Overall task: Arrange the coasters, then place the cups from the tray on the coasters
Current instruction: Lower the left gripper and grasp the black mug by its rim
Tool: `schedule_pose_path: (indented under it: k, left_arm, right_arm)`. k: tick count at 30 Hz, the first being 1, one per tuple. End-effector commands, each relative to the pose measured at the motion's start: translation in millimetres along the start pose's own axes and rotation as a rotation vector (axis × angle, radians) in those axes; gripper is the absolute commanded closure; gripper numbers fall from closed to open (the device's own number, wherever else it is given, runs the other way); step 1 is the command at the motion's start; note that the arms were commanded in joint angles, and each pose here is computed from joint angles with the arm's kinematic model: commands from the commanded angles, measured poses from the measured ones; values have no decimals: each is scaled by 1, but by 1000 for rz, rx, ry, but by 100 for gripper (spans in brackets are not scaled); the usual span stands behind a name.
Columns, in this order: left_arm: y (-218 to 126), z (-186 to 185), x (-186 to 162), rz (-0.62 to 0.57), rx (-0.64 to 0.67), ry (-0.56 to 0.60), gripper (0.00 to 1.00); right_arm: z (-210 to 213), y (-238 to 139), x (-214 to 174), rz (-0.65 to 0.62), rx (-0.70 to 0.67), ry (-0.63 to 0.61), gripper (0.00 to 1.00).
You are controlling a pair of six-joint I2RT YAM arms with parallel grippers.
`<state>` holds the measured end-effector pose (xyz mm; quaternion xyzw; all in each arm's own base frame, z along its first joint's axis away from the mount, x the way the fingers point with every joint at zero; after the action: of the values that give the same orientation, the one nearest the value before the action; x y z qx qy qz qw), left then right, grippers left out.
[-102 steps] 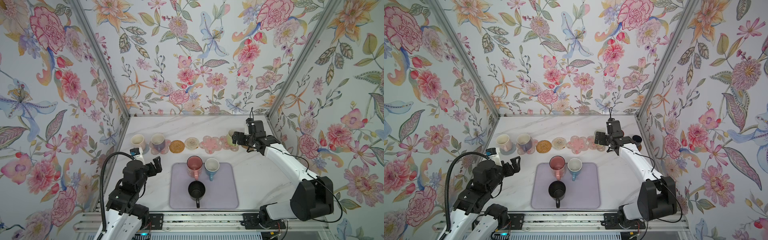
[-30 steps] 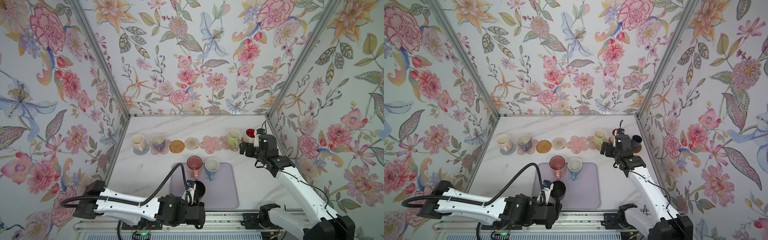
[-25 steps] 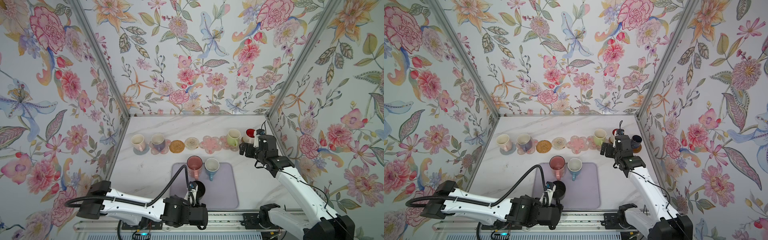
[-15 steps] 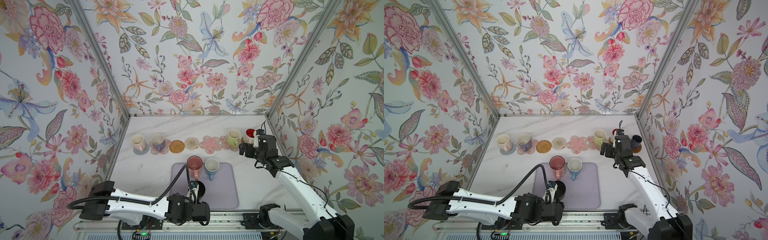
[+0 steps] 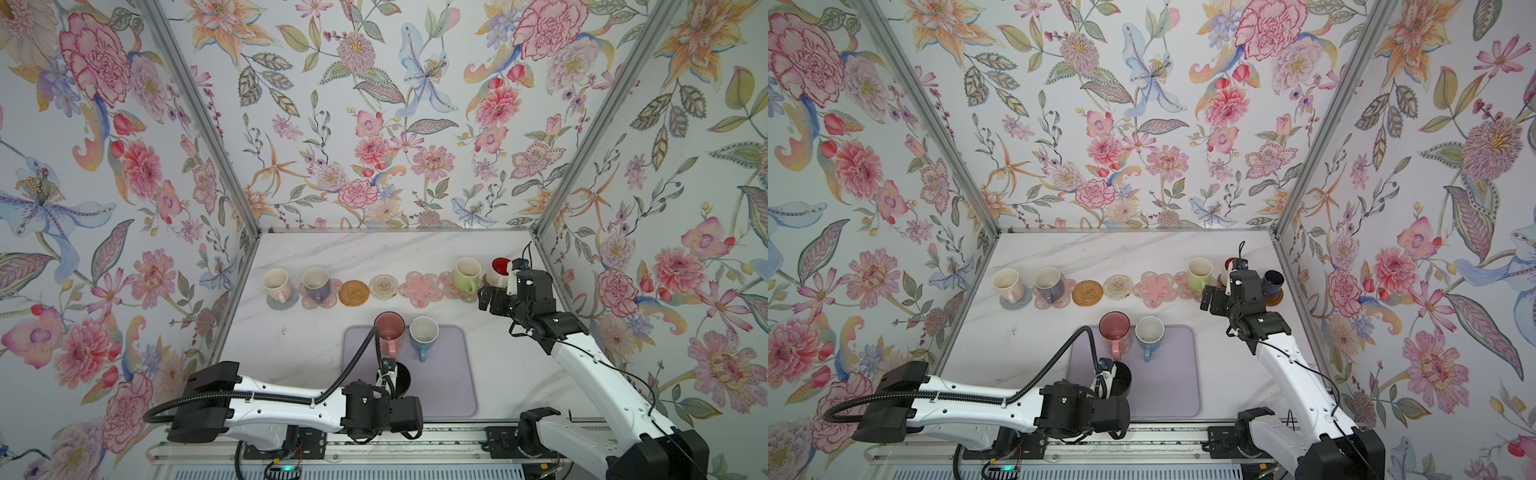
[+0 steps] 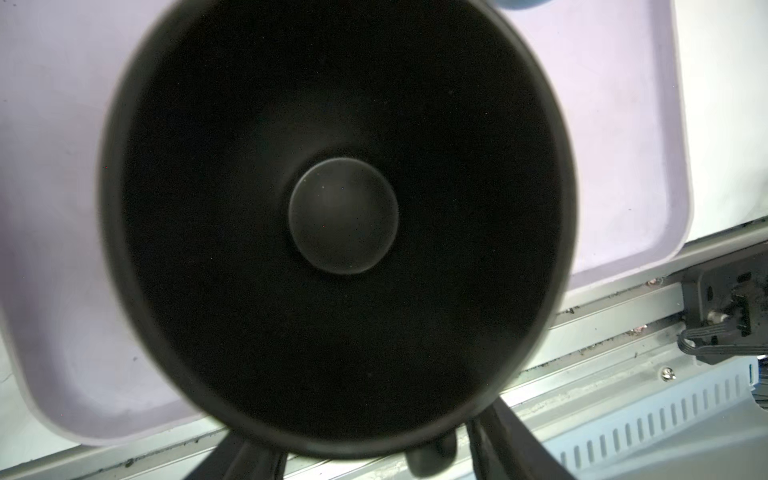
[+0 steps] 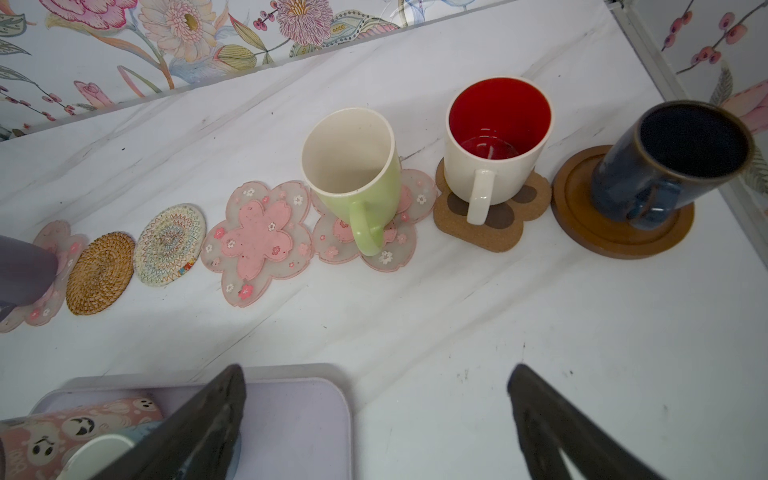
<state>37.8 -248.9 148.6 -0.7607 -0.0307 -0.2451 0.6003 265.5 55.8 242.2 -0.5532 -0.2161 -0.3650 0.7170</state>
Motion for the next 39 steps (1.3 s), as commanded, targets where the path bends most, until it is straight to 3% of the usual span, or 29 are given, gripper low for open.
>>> schedule_pose_path:
  k: [1,9,23,31,36,39]
  left_arm:
    - [-1,-3,7,-4,7,3,37]
    - [2,-3,14,-19,18,-3,44]
    - [10,-4,14,10,58,23,65]
    - [10,-1,13,19,73,21,81]
    - [8,3,12,16,84,16,99]
    - [6,5,13,11,88,10,100]
  right_arm:
    - [-2,3,-3,12,3,16,1]
    - [-2,3,-4,15,4,16,1]
    - [-1,5,-4,24,19,16,1]
    - [-1,6,-4,28,14,15,1]
    - [-1,7,-5,29,13,17,1]
    - [-1,6,-5,29,17,15,1]
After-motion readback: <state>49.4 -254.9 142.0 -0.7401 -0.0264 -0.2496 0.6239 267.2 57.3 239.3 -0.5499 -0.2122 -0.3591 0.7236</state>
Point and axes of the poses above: each gripper's point midway between its finger pads, its own y axis out along the fingers, its own z axis along the line the jaws close on, x = y × z, the point moved 8 cm from there along -y, back along the fingers, and after that the axes turned 7 degrees about y, right-handed, at the moved point
